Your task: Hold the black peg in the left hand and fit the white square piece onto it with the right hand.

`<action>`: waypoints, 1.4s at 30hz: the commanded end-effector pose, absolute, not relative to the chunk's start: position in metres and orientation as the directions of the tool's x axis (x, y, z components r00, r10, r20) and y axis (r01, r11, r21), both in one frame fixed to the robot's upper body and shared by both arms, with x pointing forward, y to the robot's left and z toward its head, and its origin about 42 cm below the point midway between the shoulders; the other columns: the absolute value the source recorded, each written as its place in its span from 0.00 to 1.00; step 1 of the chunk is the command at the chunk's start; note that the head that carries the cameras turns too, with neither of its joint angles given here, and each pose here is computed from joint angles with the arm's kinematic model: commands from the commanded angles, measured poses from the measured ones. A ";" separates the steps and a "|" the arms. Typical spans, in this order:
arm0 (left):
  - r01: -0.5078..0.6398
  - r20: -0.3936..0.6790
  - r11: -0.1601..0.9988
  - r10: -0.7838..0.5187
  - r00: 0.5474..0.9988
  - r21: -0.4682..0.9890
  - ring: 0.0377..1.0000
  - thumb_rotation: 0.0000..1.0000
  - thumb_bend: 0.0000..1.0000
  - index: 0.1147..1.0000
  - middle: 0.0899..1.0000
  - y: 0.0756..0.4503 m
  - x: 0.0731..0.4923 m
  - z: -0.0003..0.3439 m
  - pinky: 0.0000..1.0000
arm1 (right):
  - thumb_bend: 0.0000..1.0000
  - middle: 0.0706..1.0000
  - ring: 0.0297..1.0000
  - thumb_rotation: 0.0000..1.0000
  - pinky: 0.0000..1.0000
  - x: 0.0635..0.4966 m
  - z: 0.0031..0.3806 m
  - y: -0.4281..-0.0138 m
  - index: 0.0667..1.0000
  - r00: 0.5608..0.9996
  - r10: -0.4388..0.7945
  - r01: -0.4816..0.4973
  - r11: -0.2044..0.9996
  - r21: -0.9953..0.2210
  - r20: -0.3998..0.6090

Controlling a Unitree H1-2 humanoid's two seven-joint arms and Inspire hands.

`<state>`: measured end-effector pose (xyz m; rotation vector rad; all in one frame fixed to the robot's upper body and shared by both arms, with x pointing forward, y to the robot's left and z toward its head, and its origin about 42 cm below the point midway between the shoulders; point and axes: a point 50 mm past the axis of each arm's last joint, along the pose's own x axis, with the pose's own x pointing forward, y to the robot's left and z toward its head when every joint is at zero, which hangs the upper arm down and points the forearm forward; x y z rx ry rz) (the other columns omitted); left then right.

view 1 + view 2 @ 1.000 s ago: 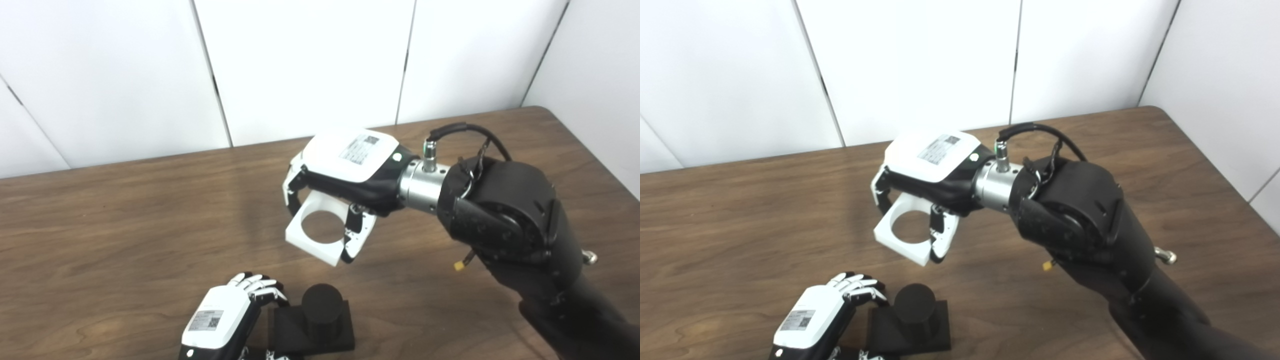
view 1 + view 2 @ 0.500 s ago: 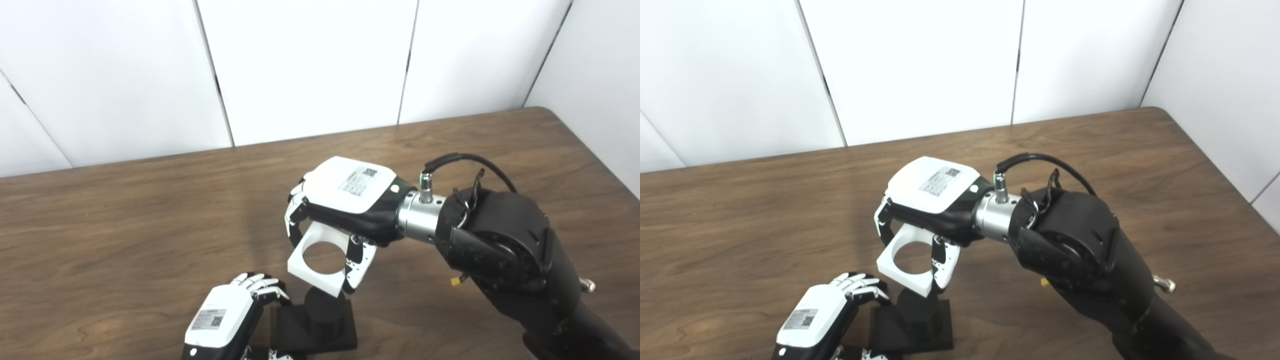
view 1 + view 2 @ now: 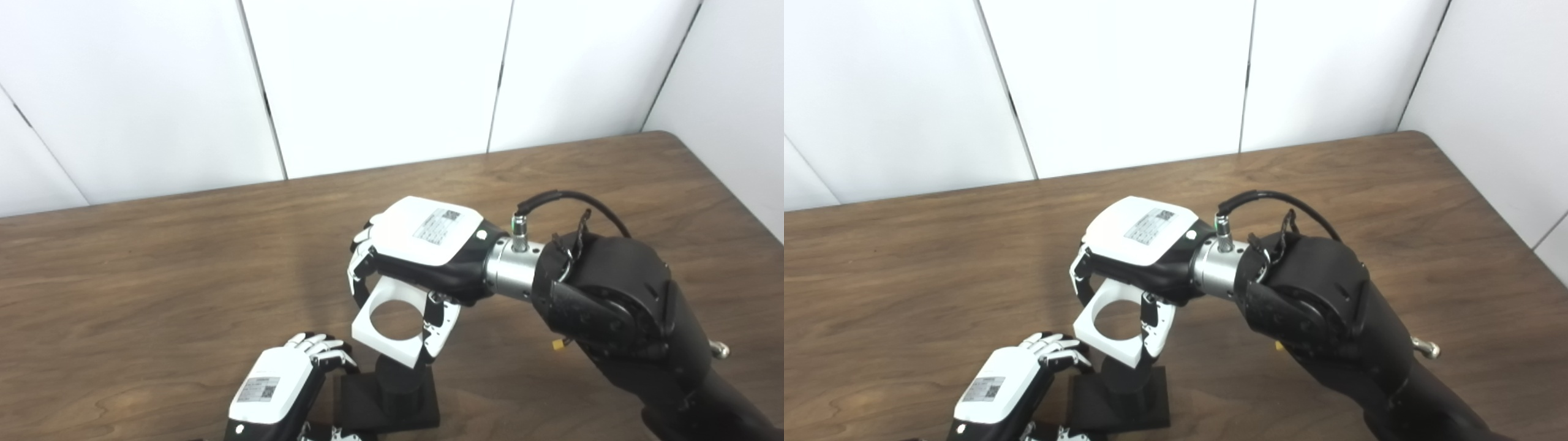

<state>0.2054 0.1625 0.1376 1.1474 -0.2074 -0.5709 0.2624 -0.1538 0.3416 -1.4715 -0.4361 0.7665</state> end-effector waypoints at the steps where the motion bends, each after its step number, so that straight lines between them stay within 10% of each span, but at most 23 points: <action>1: 0.413 -0.255 0.201 -0.532 0.808 0.888 0.86 0.05 0.51 0.42 0.79 0.161 0.197 0.117 0.92 | 0.52 0.72 0.86 0.13 0.88 0.260 0.349 -0.154 0.45 0.685 0.692 -0.203 -0.119 -0.972 -0.228; 42: 0.412 -0.248 0.214 -0.534 0.809 0.886 0.86 0.05 0.50 0.42 0.79 0.163 0.202 0.126 0.92 | 0.52 0.72 0.86 0.13 0.92 0.248 0.336 -0.152 0.45 0.636 0.717 -0.268 -0.141 -0.953 -0.285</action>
